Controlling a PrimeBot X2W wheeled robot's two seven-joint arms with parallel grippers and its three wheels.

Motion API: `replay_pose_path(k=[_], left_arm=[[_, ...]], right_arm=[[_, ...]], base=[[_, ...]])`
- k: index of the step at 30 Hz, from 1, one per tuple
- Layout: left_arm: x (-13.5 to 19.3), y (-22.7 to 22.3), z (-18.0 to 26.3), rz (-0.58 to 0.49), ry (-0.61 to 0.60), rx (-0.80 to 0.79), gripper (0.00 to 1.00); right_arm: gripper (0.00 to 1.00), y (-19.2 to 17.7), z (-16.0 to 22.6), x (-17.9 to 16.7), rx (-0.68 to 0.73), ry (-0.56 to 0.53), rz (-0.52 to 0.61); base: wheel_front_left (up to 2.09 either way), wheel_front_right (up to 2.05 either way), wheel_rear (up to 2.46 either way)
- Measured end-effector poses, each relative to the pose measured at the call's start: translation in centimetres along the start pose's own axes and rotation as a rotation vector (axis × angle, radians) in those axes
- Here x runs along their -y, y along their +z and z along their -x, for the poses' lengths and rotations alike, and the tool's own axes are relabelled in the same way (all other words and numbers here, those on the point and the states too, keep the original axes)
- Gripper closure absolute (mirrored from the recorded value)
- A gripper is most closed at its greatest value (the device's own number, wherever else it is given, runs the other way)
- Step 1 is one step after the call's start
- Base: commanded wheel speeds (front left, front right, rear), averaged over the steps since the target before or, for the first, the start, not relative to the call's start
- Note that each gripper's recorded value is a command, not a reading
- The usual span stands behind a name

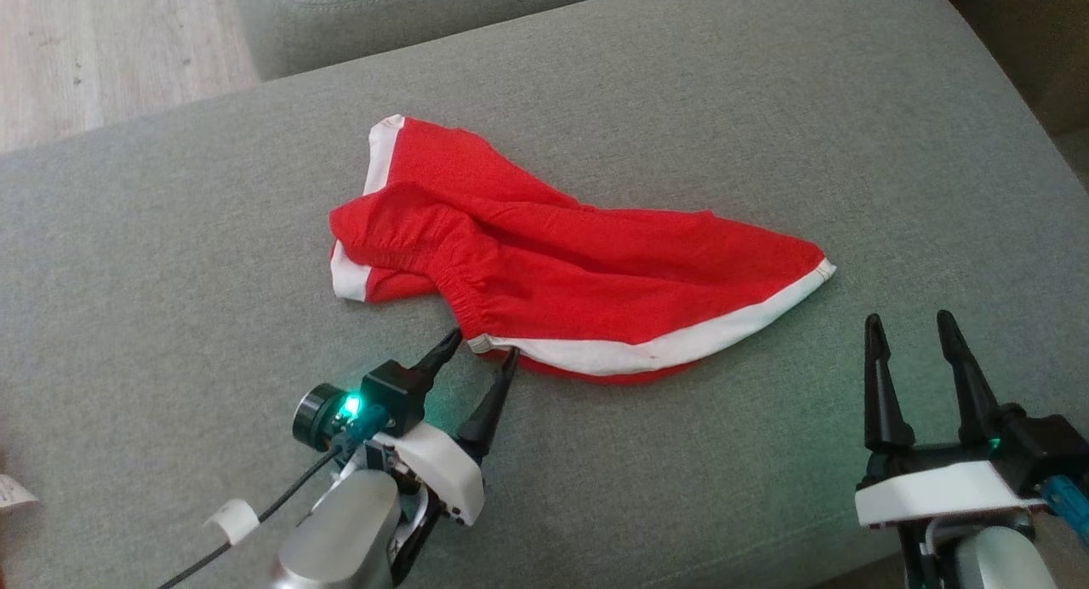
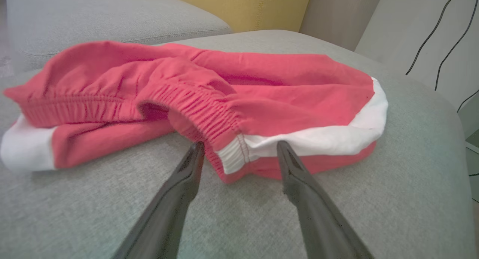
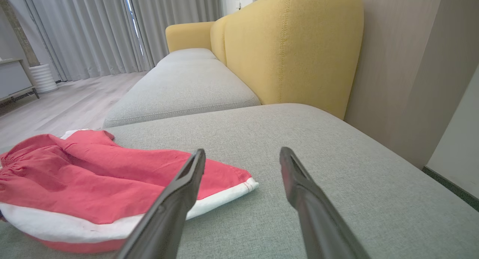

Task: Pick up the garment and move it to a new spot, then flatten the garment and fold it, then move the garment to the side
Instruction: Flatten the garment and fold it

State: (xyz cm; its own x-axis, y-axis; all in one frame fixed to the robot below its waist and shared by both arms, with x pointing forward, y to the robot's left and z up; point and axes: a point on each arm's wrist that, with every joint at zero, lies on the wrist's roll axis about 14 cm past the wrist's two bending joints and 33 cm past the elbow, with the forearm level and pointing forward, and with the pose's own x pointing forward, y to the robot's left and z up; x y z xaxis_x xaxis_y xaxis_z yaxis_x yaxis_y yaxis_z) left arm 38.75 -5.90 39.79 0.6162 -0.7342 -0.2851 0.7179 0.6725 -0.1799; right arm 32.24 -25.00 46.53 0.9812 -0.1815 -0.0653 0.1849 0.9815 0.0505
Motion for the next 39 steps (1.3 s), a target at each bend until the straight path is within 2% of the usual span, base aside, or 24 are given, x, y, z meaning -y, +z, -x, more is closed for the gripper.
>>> replay_pose_path(k=[1,2,3,4,5,12,22,26,33,39], left_arm=[[0.0,0.1,-0.1,-0.002,-0.003,0.001,0.21],[0.1,0.1,-0.1,-0.005,-0.006,0.002,0.53],[0.2,0.1,-0.1,-0.007,-0.009,0.002,0.70],[0.3,0.1,-0.1,-0.009,-0.014,0.002,0.97],[0.5,0.2,-0.1,-0.005,-0.021,0.005,1.00],[0.9,0.4,0.7,-0.011,-0.037,0.014,1.00],[-1.3,3.0,3.4,-0.012,0.036,0.120,1.00],[-3.1,2.4,5.7,-0.021,0.100,0.124,1.00],[-6.2,2.0,8.8,-0.041,0.205,0.128,1.00],[-7.2,2.2,9.9,-0.044,0.249,0.141,1.00]], right_arm=[[0.00,0.0,0.0,0.1,0.000,-0.002,0.000],[0.00,0.0,0.1,0.1,0.001,-0.004,0.001],[0.00,0.0,0.1,0.2,0.001,-0.005,0.001],[0.00,0.1,0.1,0.2,0.002,-0.007,0.001],[0.00,0.1,0.0,0.3,0.002,-0.009,0.001],[0.00,0.1,-0.5,-0.5,0.004,0.018,-0.003],[0.00,-1.4,-0.9,-3.4,-0.038,0.102,-0.038],[0.00,-2.9,-0.9,-4.9,-0.087,0.144,-0.056],[0.00,-7.7,-0.3,-6.3,-0.248,0.188,-0.047],[0.00,-10.2,1.2,-9.9,-0.352,0.308,-0.037]], base=[[0.00,0.00,0.00],[0.00,0.00,0.00],[0.00,0.00,0.00],[0.00,0.00,0.00],[0.00,0.00,0.00],[0.00,0.00,0.00],[0.00,0.00,0.00],[0.00,0.00,0.00],[0.00,0.00,0.00],[0.00,0.00,0.00]])
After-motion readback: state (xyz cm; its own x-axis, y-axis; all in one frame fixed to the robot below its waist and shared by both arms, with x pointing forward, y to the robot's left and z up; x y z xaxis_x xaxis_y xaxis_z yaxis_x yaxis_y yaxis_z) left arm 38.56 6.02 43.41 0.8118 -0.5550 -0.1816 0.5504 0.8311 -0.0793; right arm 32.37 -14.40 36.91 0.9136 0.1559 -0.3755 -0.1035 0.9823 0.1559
